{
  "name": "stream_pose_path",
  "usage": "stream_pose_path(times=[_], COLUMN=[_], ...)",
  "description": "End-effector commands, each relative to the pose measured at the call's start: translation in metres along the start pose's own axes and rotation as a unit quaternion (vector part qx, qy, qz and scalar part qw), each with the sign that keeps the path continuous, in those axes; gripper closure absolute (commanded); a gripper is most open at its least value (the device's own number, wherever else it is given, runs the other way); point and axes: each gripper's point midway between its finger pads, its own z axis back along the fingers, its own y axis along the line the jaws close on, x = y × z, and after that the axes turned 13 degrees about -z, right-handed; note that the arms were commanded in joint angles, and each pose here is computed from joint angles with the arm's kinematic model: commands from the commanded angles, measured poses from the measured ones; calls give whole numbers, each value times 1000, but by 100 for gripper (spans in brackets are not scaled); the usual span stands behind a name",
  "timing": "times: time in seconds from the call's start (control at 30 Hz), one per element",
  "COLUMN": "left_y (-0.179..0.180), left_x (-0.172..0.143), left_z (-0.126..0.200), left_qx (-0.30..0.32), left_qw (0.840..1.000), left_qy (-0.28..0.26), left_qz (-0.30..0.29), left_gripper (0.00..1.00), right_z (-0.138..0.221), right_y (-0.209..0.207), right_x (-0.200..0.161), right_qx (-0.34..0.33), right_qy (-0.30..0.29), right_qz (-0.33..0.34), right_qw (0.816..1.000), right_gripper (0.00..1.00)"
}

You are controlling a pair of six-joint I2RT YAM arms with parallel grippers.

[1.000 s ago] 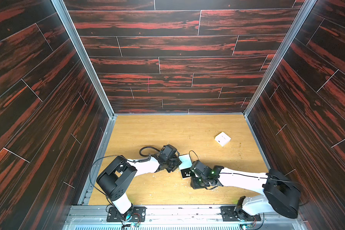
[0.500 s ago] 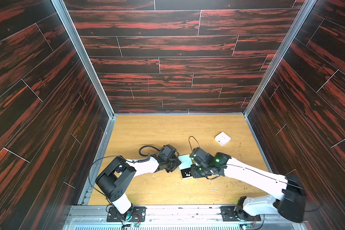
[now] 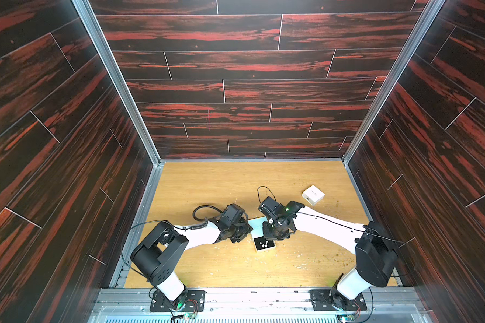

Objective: Take out the earrings from the drawer-style jewelry box
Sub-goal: Pick up the earring from the drawer.

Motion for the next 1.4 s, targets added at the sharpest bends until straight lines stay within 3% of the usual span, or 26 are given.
stream_pose_path(times=[0.0, 0.53, 1.37], left_y=[12, 10, 4], left_x=[-5, -7, -12], left_z=[4, 5, 4], left_qx=[15, 16, 10], left_qw=[1000, 1000, 999], left_qy=[5, 12, 19], left_qz=[-5, -16, -25], left_gripper=[55, 55, 55], right_z=[-11, -39, -58], right_y=[0, -16, -12], right_x=[-7, -2, -1], right_qx=[-2, -46, -45], right_qy=[28, 32, 40], right_qz=[-23, -55, -63], right_qw=[999, 997, 996], right_gripper=[76, 77, 80])
